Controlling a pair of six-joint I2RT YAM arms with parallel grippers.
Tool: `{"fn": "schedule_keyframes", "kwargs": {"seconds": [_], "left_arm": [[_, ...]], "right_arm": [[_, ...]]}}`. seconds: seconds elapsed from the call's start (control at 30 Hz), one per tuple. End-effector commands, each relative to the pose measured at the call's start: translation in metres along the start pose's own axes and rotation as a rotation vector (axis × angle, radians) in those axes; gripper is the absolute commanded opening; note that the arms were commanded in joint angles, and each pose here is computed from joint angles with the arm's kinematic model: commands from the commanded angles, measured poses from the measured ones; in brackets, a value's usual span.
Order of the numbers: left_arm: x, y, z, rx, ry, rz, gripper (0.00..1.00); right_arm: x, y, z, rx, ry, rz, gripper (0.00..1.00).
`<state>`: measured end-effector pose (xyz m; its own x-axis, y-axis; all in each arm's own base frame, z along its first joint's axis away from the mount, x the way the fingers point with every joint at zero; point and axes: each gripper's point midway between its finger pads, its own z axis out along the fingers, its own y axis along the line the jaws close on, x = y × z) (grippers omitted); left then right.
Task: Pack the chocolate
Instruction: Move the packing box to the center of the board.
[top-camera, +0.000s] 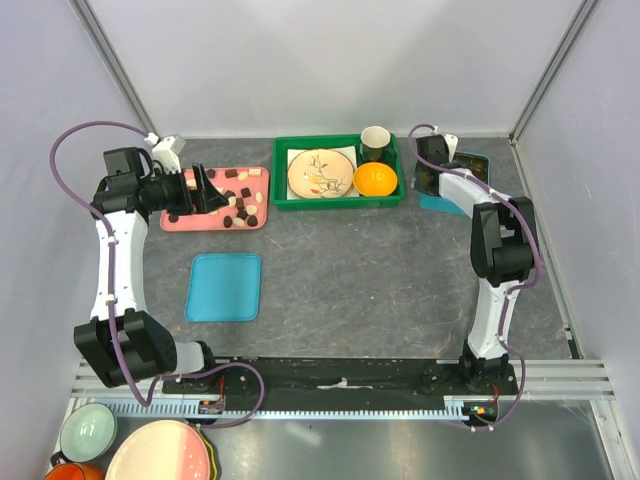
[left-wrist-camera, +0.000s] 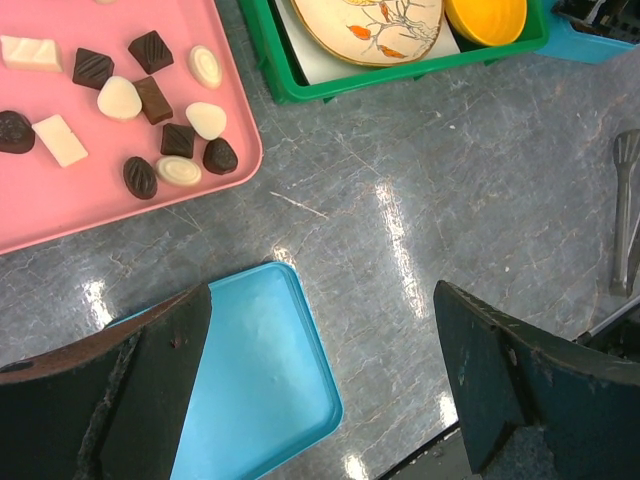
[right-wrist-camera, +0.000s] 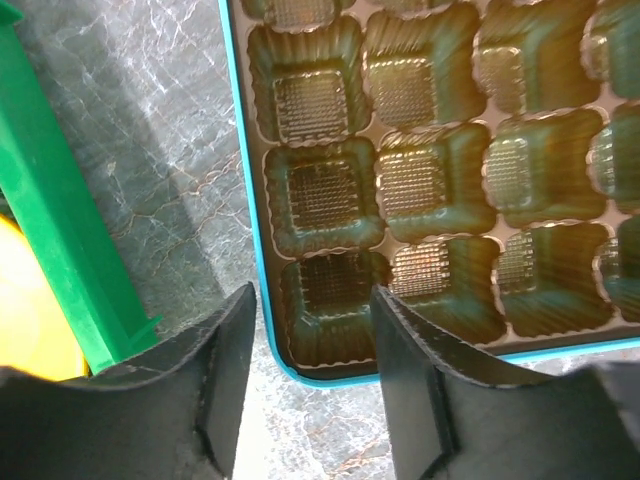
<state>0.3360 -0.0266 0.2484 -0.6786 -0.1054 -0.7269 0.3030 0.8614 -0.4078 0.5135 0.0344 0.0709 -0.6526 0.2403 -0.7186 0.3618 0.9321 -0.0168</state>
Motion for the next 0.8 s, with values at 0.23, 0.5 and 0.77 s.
{"fn": "schedule_keyframes", "kwargs": {"seconds": [0.23, 0.5, 0.77], "left_arm": [[0.002, -0.004, -0.010, -0.009, -0.025, 0.070, 0.99], [0.006, -0.005, -0.017, -0.029, -0.034, 0.112, 0.99], [0.008, -0.012, -0.026, -0.030, -0.037, 0.138, 0.99]], "right_arm": [[0.023, 0.003, -0.022, -0.030, 0.021, -0.010, 0.44], [0.051, -0.002, -0.064, -0.048, 0.038, -0.018, 0.31], [0.109, 0.004, -0.118, -0.141, 0.107, 0.019, 0.21]]}}
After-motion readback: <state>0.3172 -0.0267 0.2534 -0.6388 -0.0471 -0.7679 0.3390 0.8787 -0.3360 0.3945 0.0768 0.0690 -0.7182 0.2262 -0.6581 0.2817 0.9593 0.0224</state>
